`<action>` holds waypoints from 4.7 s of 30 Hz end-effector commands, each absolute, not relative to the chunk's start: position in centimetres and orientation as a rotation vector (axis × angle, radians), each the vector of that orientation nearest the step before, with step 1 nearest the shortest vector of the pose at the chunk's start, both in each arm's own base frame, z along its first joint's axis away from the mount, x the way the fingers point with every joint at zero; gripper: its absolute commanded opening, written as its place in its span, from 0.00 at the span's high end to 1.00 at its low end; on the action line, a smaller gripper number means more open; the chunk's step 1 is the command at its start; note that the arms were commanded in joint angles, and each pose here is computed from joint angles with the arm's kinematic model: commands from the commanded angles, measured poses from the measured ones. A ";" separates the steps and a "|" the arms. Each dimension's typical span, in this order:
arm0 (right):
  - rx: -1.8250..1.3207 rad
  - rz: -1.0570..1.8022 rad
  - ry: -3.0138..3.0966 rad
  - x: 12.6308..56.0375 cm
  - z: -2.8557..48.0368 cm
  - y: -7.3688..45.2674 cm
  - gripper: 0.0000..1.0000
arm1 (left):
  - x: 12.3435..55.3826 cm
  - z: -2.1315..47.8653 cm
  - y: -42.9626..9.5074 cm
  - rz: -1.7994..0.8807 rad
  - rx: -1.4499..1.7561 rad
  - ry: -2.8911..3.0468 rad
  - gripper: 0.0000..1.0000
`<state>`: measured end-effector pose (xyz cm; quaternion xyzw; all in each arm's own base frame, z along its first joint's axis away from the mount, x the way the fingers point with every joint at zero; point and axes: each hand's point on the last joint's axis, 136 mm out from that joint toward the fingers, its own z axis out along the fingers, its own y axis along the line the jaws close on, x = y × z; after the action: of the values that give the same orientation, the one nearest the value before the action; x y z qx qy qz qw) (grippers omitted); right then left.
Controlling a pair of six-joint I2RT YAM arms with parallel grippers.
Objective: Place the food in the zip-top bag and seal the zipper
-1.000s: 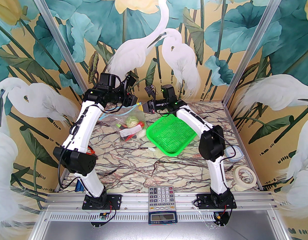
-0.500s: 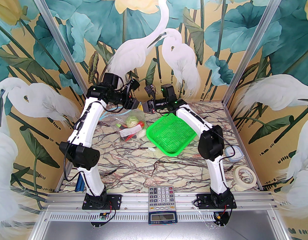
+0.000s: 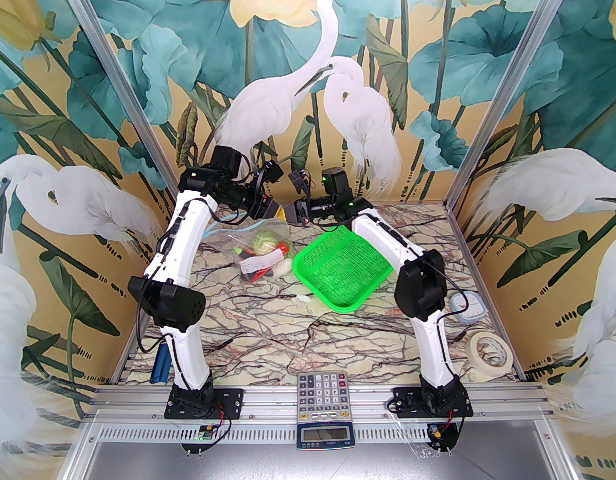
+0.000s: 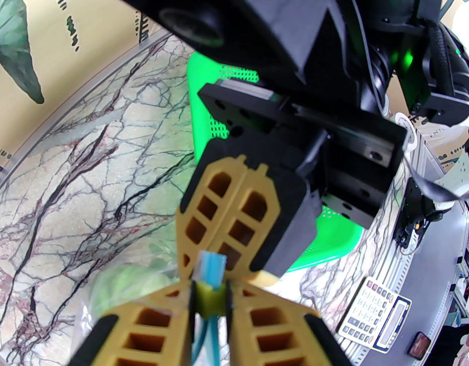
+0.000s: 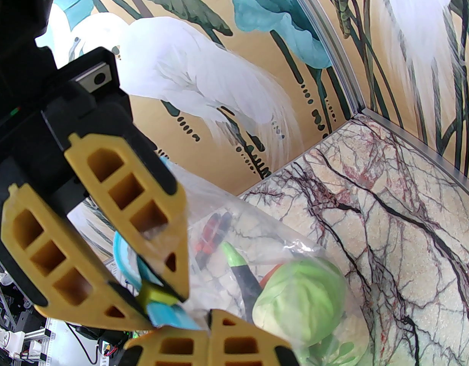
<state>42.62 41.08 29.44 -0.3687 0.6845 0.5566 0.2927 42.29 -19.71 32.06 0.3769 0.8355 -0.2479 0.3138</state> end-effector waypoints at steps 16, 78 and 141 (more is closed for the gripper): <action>-0.937 1.421 1.792 43.6 30.8 40.4 1.00 | 41.9 30.8 -18.5 -0.625 0.995 2.278 0.92; -0.778 1.337 1.816 45.9 31.2 35.3 1.00 | 41.6 31.3 -7.2 -0.316 0.508 2.434 0.94; -0.951 1.318 1.818 39.9 33.8 38.1 1.00 | 35.1 34.1 -0.1 -0.219 -0.037 2.252 1.00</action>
<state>41.76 38.46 30.22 -0.3426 0.7183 0.5110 0.3248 35.48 -1.13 31.01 0.0138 0.9255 -0.1098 0.3623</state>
